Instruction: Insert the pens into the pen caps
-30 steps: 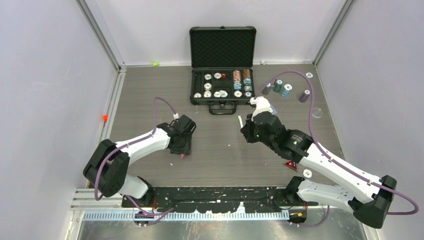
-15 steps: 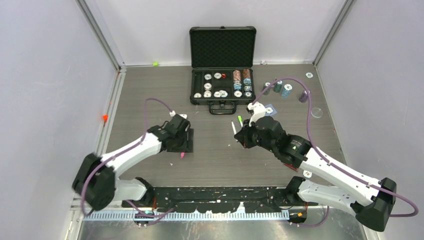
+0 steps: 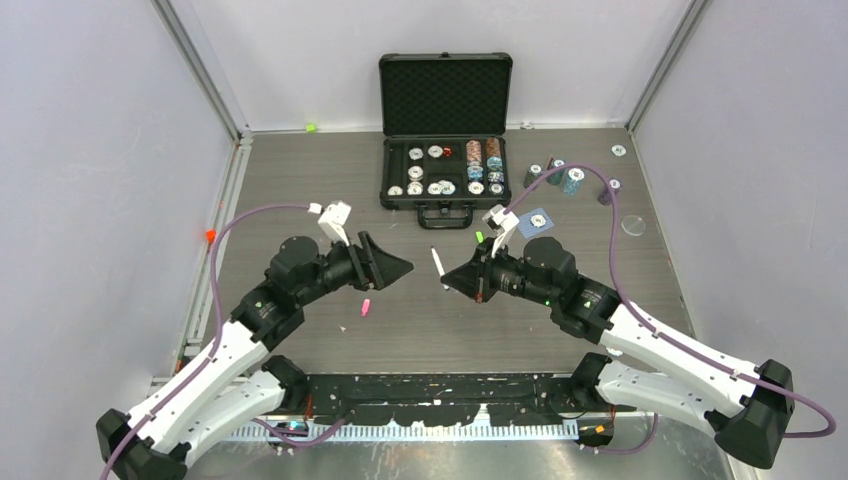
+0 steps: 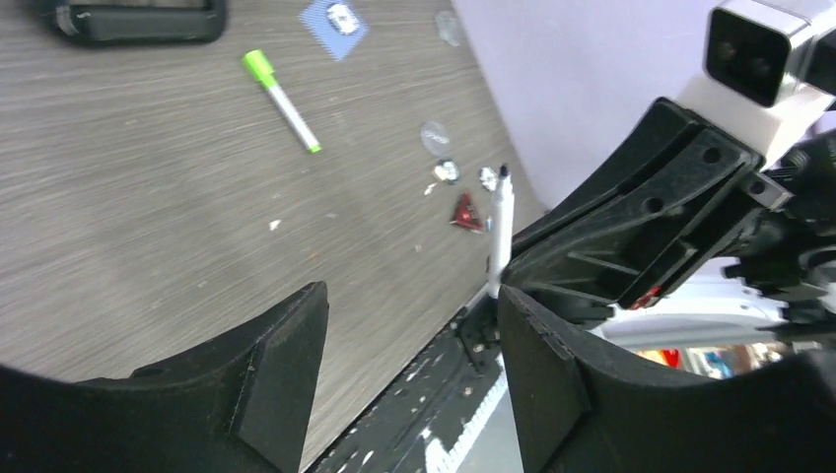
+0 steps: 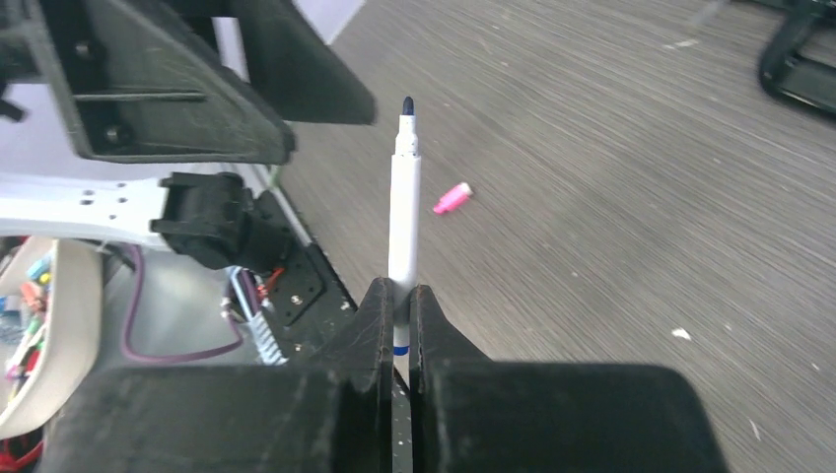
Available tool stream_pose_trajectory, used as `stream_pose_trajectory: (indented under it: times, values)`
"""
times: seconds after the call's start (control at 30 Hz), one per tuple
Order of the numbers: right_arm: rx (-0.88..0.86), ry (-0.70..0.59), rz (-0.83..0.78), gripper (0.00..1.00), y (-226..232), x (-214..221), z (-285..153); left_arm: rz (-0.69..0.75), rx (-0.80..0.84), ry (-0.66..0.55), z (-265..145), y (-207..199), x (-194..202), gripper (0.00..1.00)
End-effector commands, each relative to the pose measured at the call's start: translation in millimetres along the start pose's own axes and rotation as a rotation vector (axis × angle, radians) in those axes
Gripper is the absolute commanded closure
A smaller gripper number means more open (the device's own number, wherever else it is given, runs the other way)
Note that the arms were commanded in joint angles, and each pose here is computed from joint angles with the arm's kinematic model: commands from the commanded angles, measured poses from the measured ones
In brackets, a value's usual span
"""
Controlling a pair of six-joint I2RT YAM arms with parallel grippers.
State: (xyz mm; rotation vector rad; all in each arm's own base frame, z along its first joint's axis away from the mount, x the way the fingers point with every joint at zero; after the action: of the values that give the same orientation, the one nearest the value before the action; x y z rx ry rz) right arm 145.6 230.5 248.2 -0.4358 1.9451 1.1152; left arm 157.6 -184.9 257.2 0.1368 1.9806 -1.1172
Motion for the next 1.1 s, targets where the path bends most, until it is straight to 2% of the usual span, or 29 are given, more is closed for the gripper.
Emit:
stream_pose_trajectory:
  times: [0.0,0.17,0.33,0.5,0.7,0.9,1.07]
  values:
    - [-0.215,-0.085,-0.023,1.0,33,-21,-5,-0.064,0.268,-0.03,11,-35,-14,0.36]
    - [-0.266,-0.086,-0.021,1.0,39,-23,-6,-0.093,0.385,-0.037,18,-47,-18,0.44]
    - [-0.268,-0.079,-0.018,0.99,41,-24,-4,-0.094,0.427,-0.032,21,-52,-20,0.52]
    - [-0.225,-0.088,-0.012,1.0,36,-25,-2,-0.081,0.462,-0.054,14,-56,-21,0.48]
    - [-0.192,-0.122,-0.002,1.0,34,-30,-5,-0.054,0.415,-0.089,6,-49,-18,0.45]
    - [-0.19,-0.09,0.005,1.0,34,-27,-2,-0.033,0.425,-0.168,-6,-53,-25,0.4]
    - [-0.24,-0.053,0.001,1.0,40,-26,1,-0.022,0.434,-0.12,3,-54,-25,0.42]
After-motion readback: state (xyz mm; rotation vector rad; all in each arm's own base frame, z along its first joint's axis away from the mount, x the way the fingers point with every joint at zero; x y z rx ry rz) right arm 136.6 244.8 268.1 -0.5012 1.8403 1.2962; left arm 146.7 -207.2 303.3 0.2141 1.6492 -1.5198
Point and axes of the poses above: each gripper's point midway between its finger pads, its own z axis out along the fingers, its own y axis along the line the jaws close on, x = y × z, the point moved 6 cm from there along -z, back along the fingers, and after that the axes turned 3 degrees about z, right-handed, at the moved point
